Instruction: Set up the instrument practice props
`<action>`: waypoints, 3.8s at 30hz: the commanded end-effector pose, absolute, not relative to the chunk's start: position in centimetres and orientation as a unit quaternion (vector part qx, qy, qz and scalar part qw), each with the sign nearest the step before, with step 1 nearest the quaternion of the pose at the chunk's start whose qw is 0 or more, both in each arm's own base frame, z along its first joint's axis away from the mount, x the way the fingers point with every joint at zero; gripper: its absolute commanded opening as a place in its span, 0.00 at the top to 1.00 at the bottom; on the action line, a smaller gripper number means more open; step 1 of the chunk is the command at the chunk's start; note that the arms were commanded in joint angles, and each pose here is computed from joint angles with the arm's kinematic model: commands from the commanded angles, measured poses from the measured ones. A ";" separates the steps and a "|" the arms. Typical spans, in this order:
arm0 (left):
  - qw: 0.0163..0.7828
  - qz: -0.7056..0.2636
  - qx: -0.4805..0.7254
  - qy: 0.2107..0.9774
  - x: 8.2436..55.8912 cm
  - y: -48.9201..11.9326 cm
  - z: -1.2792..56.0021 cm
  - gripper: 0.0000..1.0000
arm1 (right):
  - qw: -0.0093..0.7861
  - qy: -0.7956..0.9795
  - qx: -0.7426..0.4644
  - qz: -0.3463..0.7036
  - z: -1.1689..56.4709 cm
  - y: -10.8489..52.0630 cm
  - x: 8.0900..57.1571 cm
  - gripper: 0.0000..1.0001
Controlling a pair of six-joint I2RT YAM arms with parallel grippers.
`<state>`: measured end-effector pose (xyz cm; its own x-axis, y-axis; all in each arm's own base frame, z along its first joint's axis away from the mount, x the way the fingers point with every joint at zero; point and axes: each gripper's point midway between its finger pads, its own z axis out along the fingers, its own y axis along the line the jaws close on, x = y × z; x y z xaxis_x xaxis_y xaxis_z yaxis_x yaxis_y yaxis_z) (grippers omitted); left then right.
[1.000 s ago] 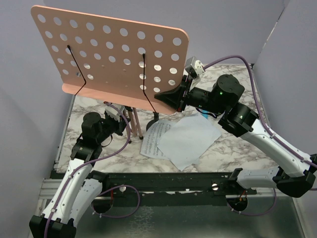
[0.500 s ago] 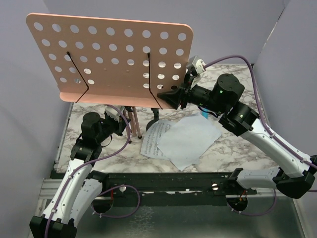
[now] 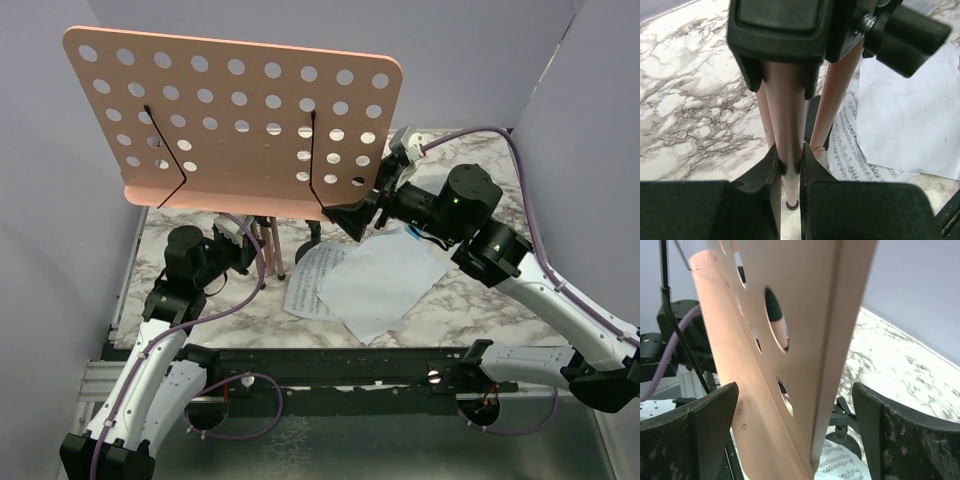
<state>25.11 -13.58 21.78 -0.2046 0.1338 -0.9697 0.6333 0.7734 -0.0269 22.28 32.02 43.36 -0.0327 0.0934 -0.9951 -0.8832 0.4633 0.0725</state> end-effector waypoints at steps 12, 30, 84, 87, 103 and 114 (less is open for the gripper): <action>0.585 -0.246 0.266 0.726 24.3 -14.4 22.6 1.00 | 0.629 0.653 -0.237 0.349 39.7 27.3 22.9 0.00; 0.586 -0.245 0.265 0.726 24.1 -14.4 22.3 1.00 | 0.633 0.592 -0.298 0.400 38.6 27.5 19.3 0.00; 0.602 -0.246 0.245 0.719 23.9 -14.0 22.3 1.00 | 0.602 0.523 -0.372 0.475 32.1 32.0 17.7 0.00; 0.604 -0.248 0.248 0.715 23.7 -14.1 22.4 1.00 | 0.602 0.502 -0.375 0.494 31.4 33.0 17.6 0.00; 0.606 -0.259 0.252 0.709 23.1 -14.4 22.5 1.00 | 0.548 0.433 -0.380 0.606 33.9 39.8 19.0 0.05; 0.612 -0.260 0.251 0.704 22.9 -14.3 22.9 1.00 | 0.574 0.450 -0.322 0.604 33.6 38.6 20.3 0.06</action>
<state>24.37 -12.28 21.89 -0.1586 0.0571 -0.9857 0.5720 0.8190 -0.0446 20.28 39.51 33.48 -0.1190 0.3628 -0.9242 -0.9894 0.0344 0.1409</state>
